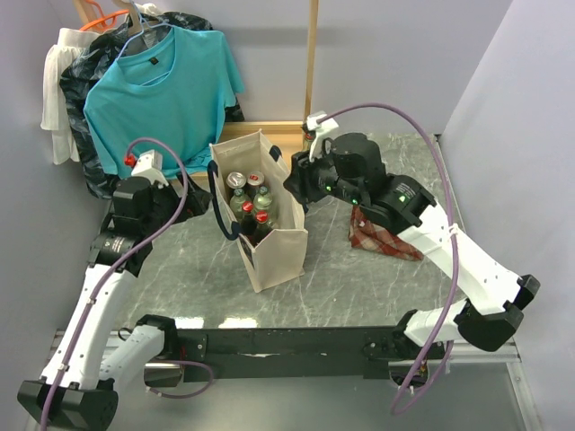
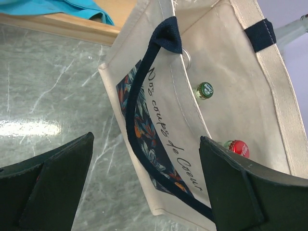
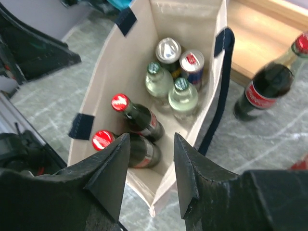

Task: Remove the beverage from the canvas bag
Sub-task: Take out the drink from the canvas bag.

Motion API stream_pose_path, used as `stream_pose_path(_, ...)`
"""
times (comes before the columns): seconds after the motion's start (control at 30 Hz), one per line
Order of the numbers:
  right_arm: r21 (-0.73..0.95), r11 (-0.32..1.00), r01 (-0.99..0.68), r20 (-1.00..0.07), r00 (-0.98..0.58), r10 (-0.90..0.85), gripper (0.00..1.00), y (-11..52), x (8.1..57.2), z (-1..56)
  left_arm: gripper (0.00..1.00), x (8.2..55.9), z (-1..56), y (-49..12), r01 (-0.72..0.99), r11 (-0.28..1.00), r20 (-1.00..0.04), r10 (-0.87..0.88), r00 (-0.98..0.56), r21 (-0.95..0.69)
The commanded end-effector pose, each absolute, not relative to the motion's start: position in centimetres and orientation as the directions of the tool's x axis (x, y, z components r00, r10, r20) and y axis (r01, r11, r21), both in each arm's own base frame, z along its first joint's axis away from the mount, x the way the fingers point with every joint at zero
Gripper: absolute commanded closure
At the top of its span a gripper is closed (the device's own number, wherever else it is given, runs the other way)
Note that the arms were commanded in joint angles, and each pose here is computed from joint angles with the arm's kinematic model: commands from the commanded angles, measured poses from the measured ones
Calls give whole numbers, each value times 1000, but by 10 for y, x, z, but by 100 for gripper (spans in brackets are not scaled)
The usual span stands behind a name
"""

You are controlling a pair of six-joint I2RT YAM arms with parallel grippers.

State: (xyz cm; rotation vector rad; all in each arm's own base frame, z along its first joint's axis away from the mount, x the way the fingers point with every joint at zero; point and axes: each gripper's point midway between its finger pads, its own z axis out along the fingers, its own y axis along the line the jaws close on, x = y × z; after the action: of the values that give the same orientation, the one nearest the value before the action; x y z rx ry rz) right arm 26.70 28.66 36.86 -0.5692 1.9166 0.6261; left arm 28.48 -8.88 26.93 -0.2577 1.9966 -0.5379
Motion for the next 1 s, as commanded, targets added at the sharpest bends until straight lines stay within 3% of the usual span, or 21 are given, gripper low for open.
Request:
stream_pose_path(0.0,137,770,-623,-926,-356,-123,52,282,263,383,4,295,277,-90,81,880,-815,-395,-425,-468)
stream_pose_path(0.3,77,733,-676,-914,-342,-220,50,302,235,370,4,277,283,-98,144,839,-809,-439,-391,-525)
stream_pose_path(0.33,66,729,-681,-910,-341,-236,46,303,231,368,4,278,286,-99,152,836,-812,-444,-380,-528)
stream_pose_path(0.47,29,743,-669,-916,-316,-249,8,304,223,367,4,276,289,-104,179,821,-807,-448,-386,-542)
stream_pose_path(0.57,24,757,-653,-919,-313,-241,0,304,220,369,4,277,291,-106,181,815,-801,-454,-389,-550)
stream_pose_path(0.8,99,775,-624,-946,-301,-121,0,297,217,379,4,259,277,-111,196,751,-754,-532,-386,-631)
stream_pose_path(0.97,251,706,-662,-958,-274,83,0,298,202,417,4,248,275,-107,195,748,-755,-545,-365,-634)
